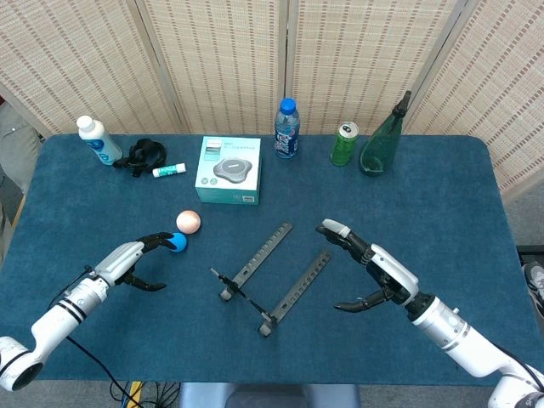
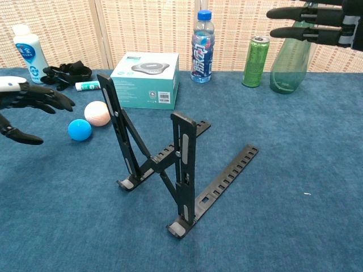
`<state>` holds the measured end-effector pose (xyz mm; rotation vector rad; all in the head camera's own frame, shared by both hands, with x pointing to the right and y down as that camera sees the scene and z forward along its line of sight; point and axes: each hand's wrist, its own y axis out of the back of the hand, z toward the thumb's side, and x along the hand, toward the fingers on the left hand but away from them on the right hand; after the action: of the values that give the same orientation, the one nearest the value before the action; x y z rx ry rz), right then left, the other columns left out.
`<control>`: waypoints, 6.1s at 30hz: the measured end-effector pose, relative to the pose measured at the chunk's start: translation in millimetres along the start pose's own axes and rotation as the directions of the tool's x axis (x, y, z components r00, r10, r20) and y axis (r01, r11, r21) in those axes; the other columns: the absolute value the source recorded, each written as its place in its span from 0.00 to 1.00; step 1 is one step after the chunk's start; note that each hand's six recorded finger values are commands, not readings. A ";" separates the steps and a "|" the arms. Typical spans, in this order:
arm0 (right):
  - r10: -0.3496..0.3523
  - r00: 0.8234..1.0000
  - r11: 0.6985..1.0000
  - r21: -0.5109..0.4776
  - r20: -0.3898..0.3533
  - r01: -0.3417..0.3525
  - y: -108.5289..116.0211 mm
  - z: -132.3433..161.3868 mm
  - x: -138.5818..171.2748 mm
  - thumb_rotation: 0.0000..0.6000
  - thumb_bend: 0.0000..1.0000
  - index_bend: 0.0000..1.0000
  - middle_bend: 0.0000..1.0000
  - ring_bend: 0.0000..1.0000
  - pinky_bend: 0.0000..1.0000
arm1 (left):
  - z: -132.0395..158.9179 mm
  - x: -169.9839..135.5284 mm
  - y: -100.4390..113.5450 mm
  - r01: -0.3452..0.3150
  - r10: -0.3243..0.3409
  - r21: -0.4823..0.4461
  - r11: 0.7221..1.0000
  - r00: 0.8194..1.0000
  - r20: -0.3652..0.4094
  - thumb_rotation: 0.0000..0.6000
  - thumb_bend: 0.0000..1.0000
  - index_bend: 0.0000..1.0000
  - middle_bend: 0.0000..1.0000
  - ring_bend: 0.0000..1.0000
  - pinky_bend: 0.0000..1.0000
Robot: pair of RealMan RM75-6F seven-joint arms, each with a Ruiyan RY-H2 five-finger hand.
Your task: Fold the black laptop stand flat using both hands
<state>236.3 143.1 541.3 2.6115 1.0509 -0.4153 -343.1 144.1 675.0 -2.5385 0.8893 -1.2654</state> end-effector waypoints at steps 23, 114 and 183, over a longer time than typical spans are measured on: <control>-0.034 0.999 0.999 -0.026 0.039 0.035 6.8 -12.9 7.1 1.00 0.00 0.00 0.09 0.00 0.00 | 56.2 48.5 -43.4 0.199 -0.150 -0.209 0.958 0.962 0.226 1.00 0.15 0.31 0.10 0.10 0.07; 0.182 0.957 0.908 0.336 0.228 -0.253 -92.6 -57.4 -69.0 1.00 0.15 0.00 0.02 0.00 0.00 | 21.7 -32.7 59.7 -0.227 0.238 -0.108 0.968 0.964 0.115 1.00 0.15 0.30 0.10 0.10 0.07; -0.064 0.973 0.131 0.969 0.220 -0.210 26.4 -92.1 -50.1 1.00 0.00 0.00 0.00 0.00 0.00 | 49.1 62.2 -9.6 -0.114 -0.037 0.598 0.793 0.971 0.234 1.00 0.15 0.20 0.17 0.15 0.15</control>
<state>234.4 128.2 648.4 3.5082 0.5304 -1.9666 -272.2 110.5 689.9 -2.0690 0.3838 -0.9944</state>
